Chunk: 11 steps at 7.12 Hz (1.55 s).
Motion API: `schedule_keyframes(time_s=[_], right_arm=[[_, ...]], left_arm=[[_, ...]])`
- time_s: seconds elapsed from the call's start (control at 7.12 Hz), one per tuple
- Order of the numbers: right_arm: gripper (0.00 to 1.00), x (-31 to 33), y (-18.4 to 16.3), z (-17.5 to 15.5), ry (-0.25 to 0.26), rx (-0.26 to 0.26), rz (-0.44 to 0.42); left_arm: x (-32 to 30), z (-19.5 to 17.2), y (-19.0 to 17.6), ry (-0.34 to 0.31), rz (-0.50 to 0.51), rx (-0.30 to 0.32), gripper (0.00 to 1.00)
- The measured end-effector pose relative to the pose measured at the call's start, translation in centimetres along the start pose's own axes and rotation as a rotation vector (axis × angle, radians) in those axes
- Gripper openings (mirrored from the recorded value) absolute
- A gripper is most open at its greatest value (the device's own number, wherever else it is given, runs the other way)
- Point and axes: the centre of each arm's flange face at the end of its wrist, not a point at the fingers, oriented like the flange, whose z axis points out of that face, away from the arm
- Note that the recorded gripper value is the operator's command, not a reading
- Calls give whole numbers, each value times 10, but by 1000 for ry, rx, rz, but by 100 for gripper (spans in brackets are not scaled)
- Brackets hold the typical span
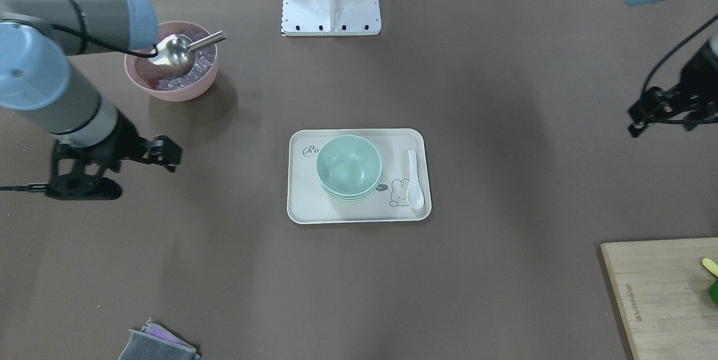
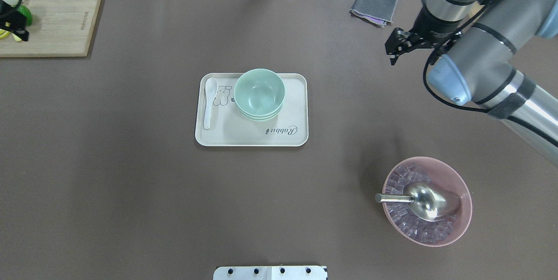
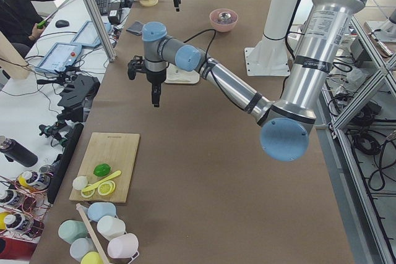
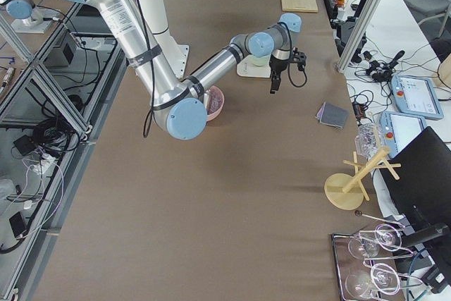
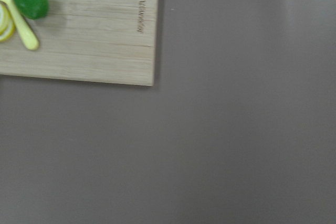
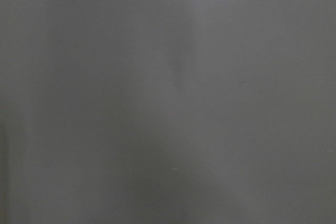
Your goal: Stack green bowls together
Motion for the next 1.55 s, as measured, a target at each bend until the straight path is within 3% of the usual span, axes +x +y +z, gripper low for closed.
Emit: schedule_keyframes(time_s=[0.28,0.7,1.12,1.55], right_arm=[[100,150,6,-1,49,-15,-75],[100,310,23,-4,50,-40,-91],[100,377,32,32,17,-24,-88],[100,405,37,17,-33,13,-40]], left_arm=[[-110,11,-3,-21,-15,-28,98],[-197,54,13,-18,-19,16,98],[-212,64,24,31,-53,-6,98],[-206,57,29,46,-60,-10,98]])
